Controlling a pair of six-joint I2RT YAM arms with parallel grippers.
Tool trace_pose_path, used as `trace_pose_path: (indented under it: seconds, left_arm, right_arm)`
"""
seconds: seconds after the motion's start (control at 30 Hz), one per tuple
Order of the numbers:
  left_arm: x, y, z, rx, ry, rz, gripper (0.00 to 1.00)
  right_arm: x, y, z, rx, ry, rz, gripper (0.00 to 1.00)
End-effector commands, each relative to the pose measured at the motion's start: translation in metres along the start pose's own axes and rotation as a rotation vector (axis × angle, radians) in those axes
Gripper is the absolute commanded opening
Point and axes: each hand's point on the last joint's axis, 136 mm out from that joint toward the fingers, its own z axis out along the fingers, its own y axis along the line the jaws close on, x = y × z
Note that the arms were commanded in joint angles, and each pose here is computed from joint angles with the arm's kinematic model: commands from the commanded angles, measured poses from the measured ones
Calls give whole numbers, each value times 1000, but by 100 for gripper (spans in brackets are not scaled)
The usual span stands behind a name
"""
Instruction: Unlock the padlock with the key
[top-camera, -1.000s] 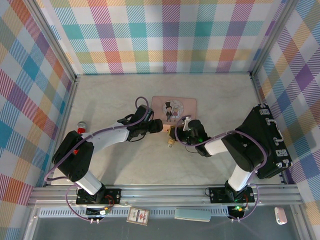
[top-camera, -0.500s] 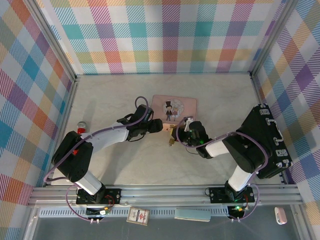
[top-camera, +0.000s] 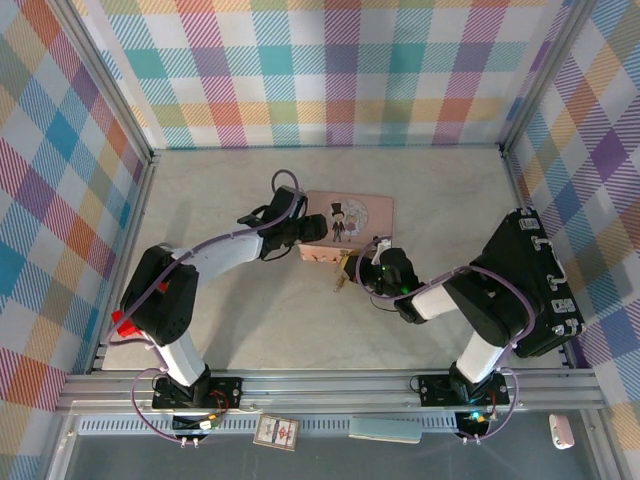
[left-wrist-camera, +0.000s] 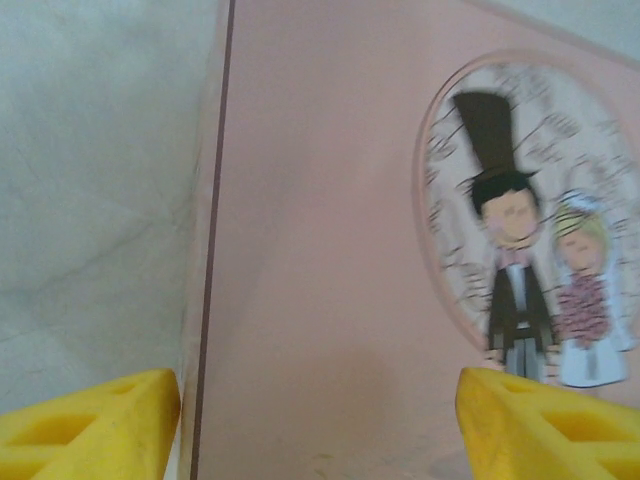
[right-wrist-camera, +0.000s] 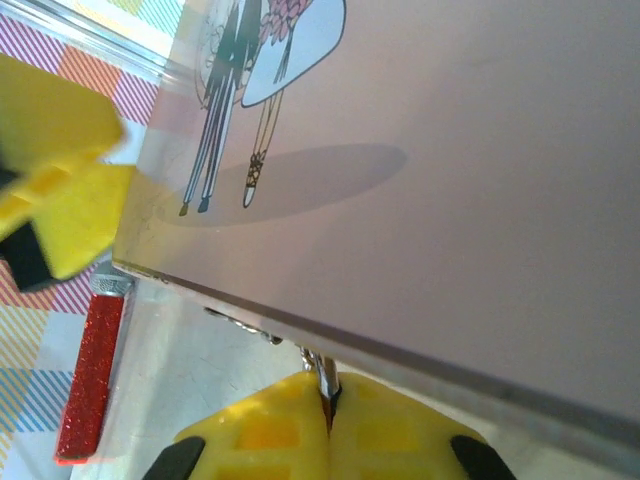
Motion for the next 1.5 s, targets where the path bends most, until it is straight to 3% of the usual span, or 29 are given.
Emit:
trace_pose_path:
  seconds: [0.0, 0.77, 1.13, 1.47]
  left_arm:
    - [5, 1, 6, 13, 17, -9, 72]
    - [71, 34, 22, -103, 58, -158, 65]
    - [80, 21, 19, -93, 48, -174, 64]
    - [93, 12, 19, -74, 34, -247, 63]
  right_arm:
    - [8, -28, -1, 77, -10, 172, 0]
    - [-16, -54, -21, 164, -236, 286, 0]
    - [-28, -44, -26, 131, -283, 286, 0]
    - [-49, -43, -37, 114, -416, 359, 0]
